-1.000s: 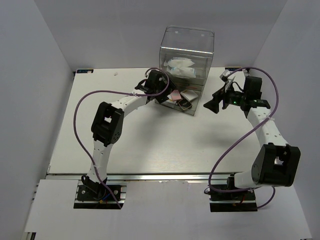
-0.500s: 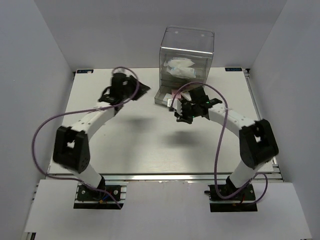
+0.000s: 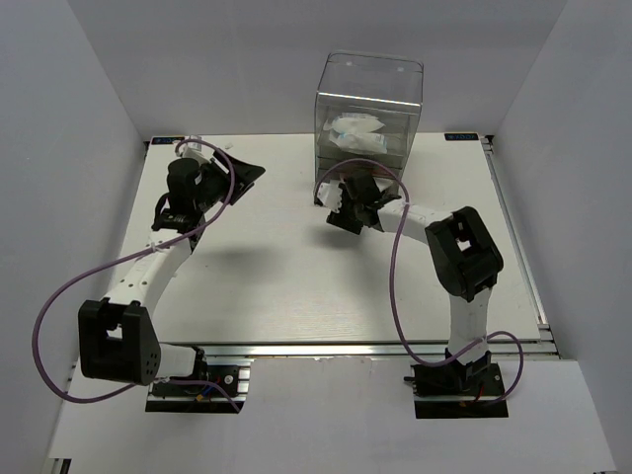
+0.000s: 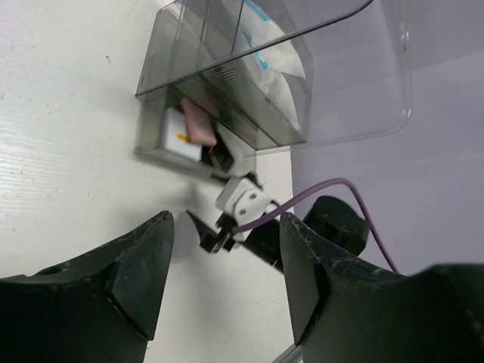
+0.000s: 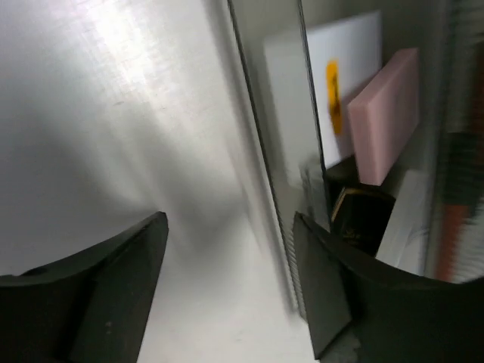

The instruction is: Organize the makeup

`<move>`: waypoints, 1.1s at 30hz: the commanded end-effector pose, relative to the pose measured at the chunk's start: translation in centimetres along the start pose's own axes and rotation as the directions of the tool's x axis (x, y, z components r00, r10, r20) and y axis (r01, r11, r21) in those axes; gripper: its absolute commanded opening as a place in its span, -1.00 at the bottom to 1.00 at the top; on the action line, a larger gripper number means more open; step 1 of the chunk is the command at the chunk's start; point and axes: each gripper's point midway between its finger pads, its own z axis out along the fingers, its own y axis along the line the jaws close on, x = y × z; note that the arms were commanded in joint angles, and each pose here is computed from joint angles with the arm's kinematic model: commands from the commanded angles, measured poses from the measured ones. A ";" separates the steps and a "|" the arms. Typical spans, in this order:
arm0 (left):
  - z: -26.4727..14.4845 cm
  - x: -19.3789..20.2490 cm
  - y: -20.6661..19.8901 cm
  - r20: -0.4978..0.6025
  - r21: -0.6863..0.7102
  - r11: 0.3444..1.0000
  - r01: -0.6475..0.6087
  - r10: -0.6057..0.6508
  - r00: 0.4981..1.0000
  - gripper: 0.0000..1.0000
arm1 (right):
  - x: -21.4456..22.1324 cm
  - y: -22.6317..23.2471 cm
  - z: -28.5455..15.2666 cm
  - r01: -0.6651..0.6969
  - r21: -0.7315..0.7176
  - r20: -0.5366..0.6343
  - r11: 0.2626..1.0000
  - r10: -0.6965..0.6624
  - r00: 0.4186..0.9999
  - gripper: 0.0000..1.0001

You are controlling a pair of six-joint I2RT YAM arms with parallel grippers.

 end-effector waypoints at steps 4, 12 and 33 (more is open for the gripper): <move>-1.4 0.3 -0.7 0.005 0.038 0.999 -0.027 0.026 1.000 0.37 | -0.7 -6.3 0.1 -0.005 0.220 -0.008 0.975 0.007 1.000 0.68; -1.4 0.4 -0.5 0.006 0.036 0.999 -0.026 0.026 1.000 0.52 | 1.2 -9.3 1.5 -0.015 0.236 -0.048 0.972 0.027 0.998 0.75; -3.0 -0.4 -2.0 0.060 0.076 0.989 -0.126 0.122 0.991 0.96 | -5.1 -6.4 -13.8 -0.426 -0.134 0.381 0.895 0.443 0.811 0.79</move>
